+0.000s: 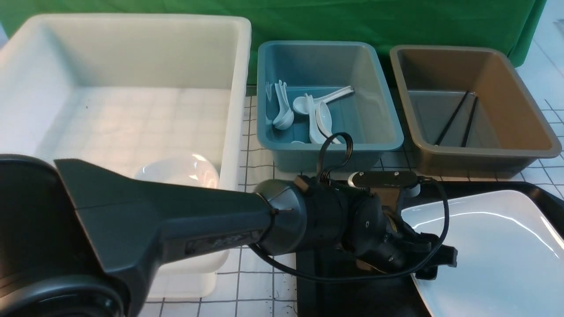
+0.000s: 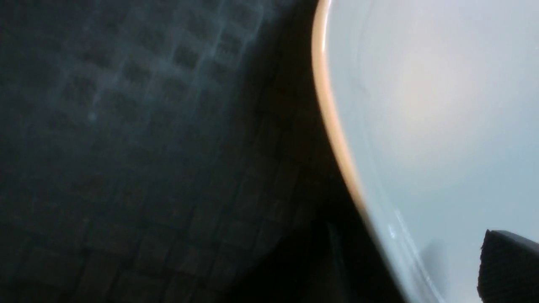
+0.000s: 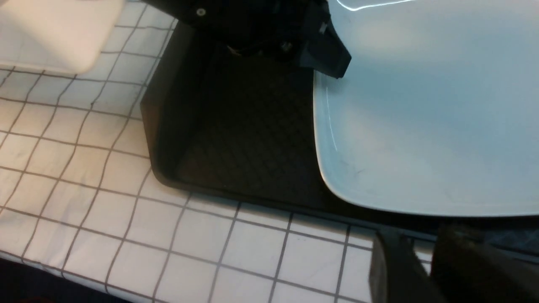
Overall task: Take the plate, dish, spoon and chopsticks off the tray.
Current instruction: Use the left arm to grab a plate from the dinner plate
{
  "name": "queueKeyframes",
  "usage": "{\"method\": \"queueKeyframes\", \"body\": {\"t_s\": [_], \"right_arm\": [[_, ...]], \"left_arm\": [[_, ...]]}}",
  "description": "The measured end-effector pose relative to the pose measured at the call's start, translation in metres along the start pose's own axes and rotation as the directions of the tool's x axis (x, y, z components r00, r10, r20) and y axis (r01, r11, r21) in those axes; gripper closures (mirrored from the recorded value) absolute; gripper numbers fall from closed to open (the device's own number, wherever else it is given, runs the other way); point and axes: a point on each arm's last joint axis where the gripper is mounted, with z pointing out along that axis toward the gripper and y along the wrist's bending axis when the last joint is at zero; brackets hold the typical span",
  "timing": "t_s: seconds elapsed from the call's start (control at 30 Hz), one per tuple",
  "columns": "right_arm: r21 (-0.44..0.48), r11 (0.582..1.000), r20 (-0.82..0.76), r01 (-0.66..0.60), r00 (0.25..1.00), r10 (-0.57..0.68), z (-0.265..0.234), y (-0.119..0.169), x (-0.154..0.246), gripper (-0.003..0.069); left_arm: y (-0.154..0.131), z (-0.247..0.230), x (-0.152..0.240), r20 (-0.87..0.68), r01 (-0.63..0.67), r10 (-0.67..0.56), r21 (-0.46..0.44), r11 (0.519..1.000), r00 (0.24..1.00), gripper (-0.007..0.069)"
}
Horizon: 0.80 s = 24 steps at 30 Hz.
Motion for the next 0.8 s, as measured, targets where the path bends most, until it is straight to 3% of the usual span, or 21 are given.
{"method": "queueKeyframes", "body": {"t_s": [0.13, 0.37, 0.53, 0.63, 0.8], "right_arm": [[0.000, 1.000, -0.001, 0.000, 1.000, 0.000, 0.000, 0.000, 0.000, 0.0458], [0.000, 1.000, -0.003, 0.000, 1.000, 0.000, 0.000, 0.000, 0.000, 0.0458], [0.000, 1.000, -0.019, -0.002, 1.000, 0.002, 0.000, 0.000, 0.002, 0.0458], [0.001, 1.000, -0.041, -0.002, 0.999, 0.002, 0.000, 0.000, 0.004, 0.0458], [0.001, 1.000, -0.071, -0.002, 0.997, 0.002, 0.000, 0.000, 0.006, 0.0458]], "left_arm": [[0.000, 0.003, -0.003, 0.039, 0.035, -0.035, 0.016, 0.999, 0.999, 0.0164], [0.001, 0.006, -0.004, 0.066, 0.054, -0.056, 0.022, 0.998, 0.996, 0.0256], [0.002, 0.008, -0.003, 0.056, 0.052, -0.053, 0.018, 0.998, 0.997, 0.0386], [0.003, 0.008, -0.002, 0.045, 0.051, -0.051, 0.016, 0.999, 0.998, 0.0526], [-0.007, -0.009, -0.012, 0.096, 0.057, -0.062, 0.055, 0.997, 0.994, 0.0580]]}}
